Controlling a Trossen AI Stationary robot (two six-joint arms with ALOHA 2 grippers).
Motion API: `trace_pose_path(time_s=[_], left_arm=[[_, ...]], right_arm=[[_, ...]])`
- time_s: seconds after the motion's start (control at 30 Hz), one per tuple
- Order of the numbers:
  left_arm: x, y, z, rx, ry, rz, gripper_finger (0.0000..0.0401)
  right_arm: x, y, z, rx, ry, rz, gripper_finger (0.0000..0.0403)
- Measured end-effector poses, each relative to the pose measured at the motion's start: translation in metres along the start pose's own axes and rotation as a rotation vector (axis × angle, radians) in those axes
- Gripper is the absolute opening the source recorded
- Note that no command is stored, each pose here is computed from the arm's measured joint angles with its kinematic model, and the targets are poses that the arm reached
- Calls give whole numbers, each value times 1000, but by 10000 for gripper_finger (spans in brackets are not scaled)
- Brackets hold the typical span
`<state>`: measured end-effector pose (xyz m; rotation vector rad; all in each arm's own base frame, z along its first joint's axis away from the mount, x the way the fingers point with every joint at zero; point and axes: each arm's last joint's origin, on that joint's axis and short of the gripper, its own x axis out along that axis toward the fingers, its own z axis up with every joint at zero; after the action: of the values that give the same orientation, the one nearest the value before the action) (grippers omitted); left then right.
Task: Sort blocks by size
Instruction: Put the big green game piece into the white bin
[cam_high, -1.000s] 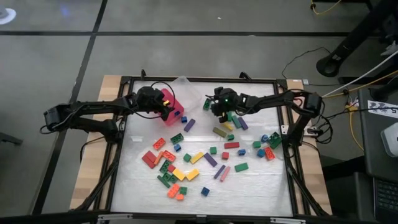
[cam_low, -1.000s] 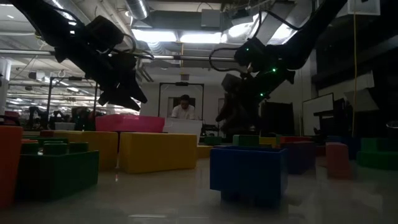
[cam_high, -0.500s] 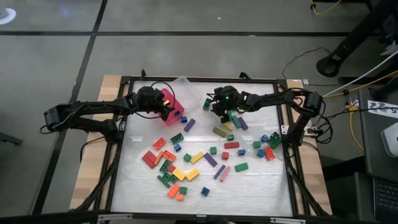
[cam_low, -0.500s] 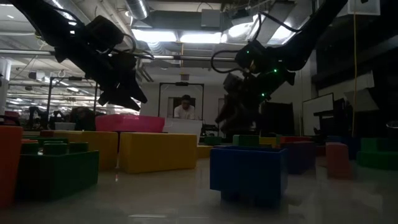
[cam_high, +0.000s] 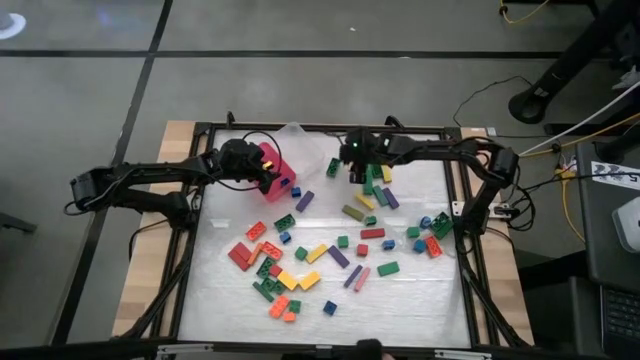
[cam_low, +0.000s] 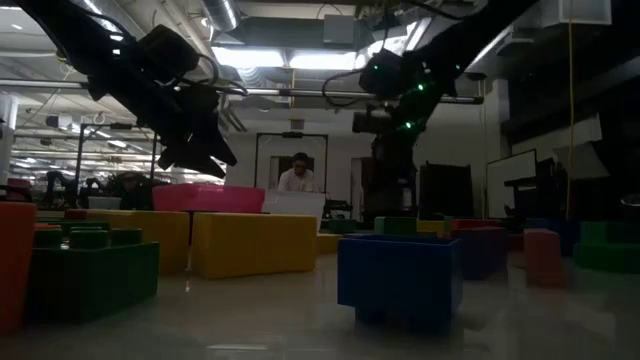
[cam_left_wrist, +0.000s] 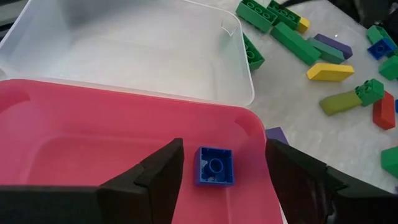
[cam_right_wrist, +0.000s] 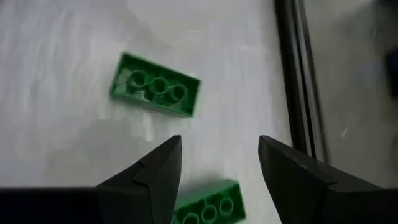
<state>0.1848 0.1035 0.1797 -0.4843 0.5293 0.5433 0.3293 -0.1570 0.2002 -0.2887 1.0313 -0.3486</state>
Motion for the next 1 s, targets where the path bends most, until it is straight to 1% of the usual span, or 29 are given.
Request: trace_pose_path(time_s=[0.1, 0.2, 0.27, 0.37, 0.43, 0.57, 0.7, 0.77, 0.9, 1.0], left_arm=[[0, 0, 0, -2, 0, 0, 214], [0, 0, 0, -12, 0, 0, 214], [0, 0, 0, -11, 0, 0, 214], [0, 0, 0, -3, 0, 0, 214], [0, 0, 0, -3, 0, 0, 214], [0, 0, 0, -3, 0, 0, 214], [0, 0, 0, -4, 0, 0, 214], [0, 0, 0, -3, 0, 0, 214], [0, 0, 0, -4, 0, 0, 214], [0, 0, 0, -3, 0, 0, 214]], right_arm=[[-5, -15, 4, 175, -5, 21, 214], [-6, -35, -2, 404, -5, 63, 214], [-5, -48, -7, 533, -9, 99, 214], [-4, -61, -21, 674, 39, 111, 214], [-3, -67, -29, 742, 79, 103, 214], [-4, -71, -40, 842, 151, 100, 214], [-4, -70, -39, 894, 156, 98, 214], [-1, -67, -37, 912, 155, 100, 214], [11, -58, -38, 945, 196, 101, 214], [20, -52, -38, 940, 222, 100, 214]])
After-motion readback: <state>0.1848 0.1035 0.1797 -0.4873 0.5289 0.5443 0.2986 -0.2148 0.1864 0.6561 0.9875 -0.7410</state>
